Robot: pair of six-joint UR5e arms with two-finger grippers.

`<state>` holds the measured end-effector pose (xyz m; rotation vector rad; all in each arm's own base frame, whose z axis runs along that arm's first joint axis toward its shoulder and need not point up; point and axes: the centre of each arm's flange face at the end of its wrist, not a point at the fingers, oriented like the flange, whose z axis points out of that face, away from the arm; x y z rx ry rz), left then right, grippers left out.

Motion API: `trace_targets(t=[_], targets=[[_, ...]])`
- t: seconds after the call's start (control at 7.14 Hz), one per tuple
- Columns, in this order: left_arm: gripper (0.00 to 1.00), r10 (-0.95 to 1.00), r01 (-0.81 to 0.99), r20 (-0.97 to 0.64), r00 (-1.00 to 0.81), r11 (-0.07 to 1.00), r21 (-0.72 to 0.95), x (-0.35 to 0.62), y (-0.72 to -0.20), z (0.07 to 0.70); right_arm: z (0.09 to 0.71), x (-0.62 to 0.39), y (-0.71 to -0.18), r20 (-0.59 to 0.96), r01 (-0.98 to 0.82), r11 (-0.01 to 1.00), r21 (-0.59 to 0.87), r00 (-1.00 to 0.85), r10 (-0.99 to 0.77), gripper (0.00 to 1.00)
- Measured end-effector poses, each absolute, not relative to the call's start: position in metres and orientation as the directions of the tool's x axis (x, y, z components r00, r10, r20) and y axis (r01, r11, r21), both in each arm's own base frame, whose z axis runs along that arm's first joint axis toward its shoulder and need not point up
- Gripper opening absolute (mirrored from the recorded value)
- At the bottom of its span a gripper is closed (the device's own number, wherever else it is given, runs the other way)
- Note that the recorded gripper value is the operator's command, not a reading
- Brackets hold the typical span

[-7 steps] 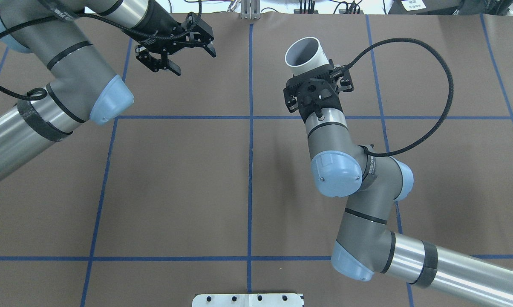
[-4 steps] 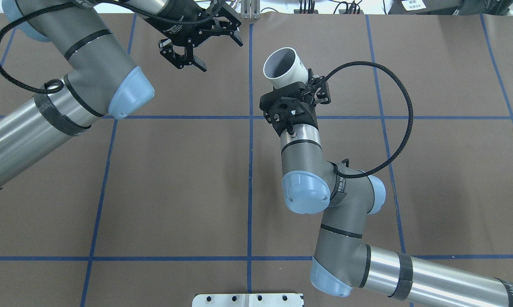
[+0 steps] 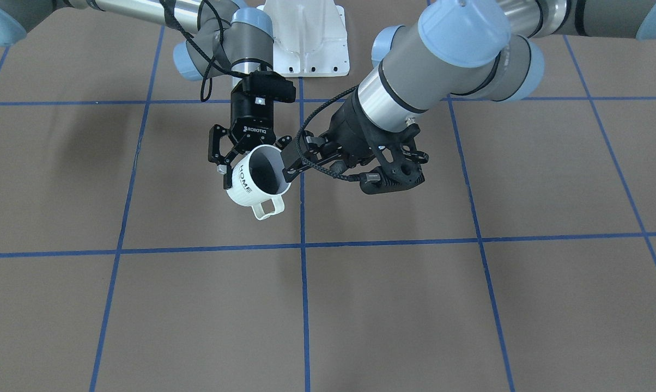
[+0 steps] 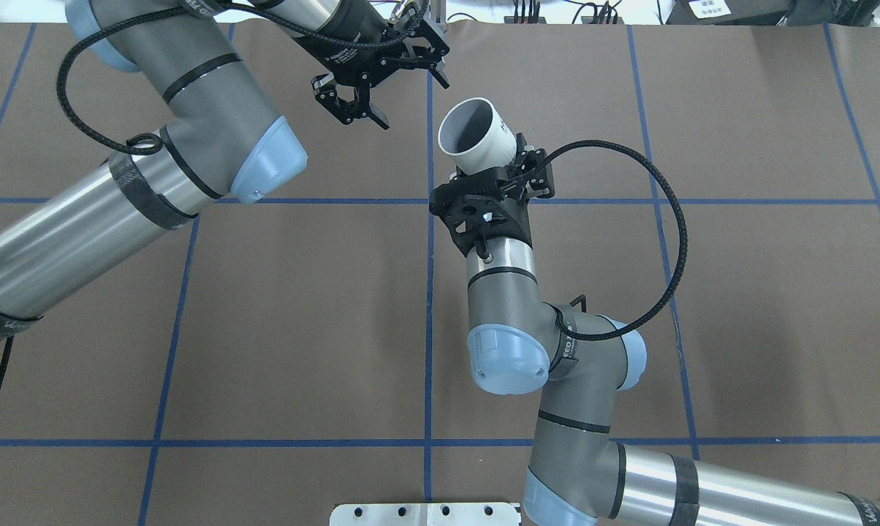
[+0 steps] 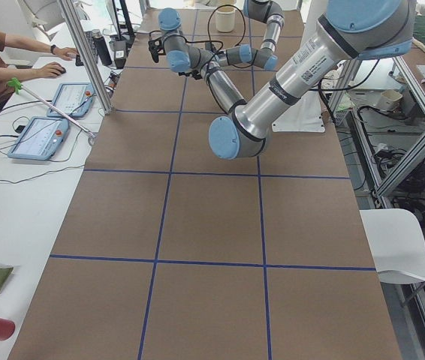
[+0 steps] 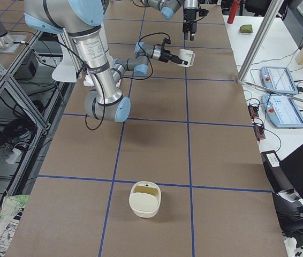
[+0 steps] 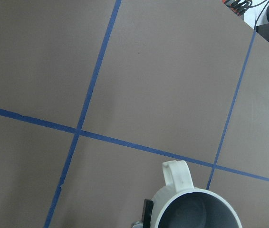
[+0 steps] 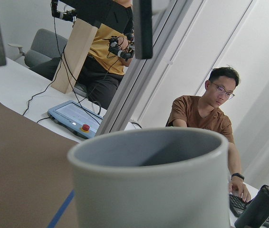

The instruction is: Left arm hands cup to right arm to dump lemon

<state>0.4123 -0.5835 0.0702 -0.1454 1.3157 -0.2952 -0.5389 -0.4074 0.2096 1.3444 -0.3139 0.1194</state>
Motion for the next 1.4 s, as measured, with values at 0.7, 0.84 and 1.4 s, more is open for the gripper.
trace_targets(t=[0.7,0.84,1.4], targets=[[0.61,-0.286,0.076,-0.925,0.251,0.958,-0.276,0.452,-0.565,0.075,0.204,-0.540,-0.406,0.297,-0.271,0.221,0.937,0.950,-0.094,0.27],[0.52,-0.285,0.070,-0.924,0.253,0.958,-0.277,0.456,-0.562,0.076,0.204,-0.540,-0.406,0.298,-0.272,0.221,0.937,0.950,-0.094,0.27],[0.30,-0.284,0.060,-0.924,0.258,0.959,-0.278,0.462,-0.558,0.076,0.203,-0.540,-0.406,0.299,-0.273,0.221,0.936,0.949,-0.094,0.28]])
